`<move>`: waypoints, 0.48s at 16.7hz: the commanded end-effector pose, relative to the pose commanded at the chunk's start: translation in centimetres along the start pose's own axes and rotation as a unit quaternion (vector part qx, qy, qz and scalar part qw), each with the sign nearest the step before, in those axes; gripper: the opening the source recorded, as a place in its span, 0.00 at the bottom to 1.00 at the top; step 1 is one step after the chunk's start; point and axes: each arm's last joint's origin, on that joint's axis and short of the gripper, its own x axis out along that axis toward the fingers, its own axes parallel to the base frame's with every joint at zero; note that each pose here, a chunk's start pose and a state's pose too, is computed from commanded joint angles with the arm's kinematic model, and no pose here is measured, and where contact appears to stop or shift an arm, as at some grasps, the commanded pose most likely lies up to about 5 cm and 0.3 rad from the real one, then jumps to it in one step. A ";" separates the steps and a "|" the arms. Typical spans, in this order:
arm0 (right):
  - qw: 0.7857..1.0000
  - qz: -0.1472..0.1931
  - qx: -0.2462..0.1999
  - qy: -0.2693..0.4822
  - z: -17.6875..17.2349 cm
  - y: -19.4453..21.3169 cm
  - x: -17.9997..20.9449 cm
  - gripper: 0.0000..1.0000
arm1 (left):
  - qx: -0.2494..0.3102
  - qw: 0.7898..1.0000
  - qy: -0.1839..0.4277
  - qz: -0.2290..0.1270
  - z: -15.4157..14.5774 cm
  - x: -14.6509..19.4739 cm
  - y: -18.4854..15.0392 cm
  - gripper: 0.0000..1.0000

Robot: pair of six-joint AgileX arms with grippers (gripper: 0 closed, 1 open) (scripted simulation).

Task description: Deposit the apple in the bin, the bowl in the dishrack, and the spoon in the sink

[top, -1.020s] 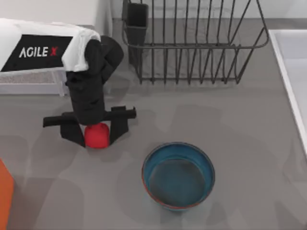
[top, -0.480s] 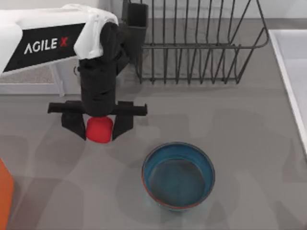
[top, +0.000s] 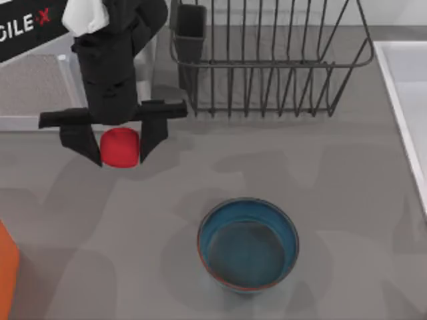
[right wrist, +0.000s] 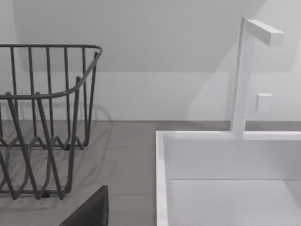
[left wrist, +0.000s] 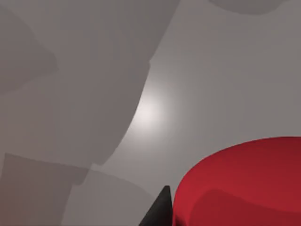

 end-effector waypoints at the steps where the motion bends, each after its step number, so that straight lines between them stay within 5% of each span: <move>1: 1.000 0.000 0.000 0.000 0.0 0.0 0.0 1.00 | 0.000 1.000 0.000 0.000 0.0 0.0 0.0 0.00; 8: 1.000 0.000 0.000 0.000 0.0 0.0 0.0 1.00 | -0.063 0.997 0.031 0.036 -2.3 1.8 0.5 0.00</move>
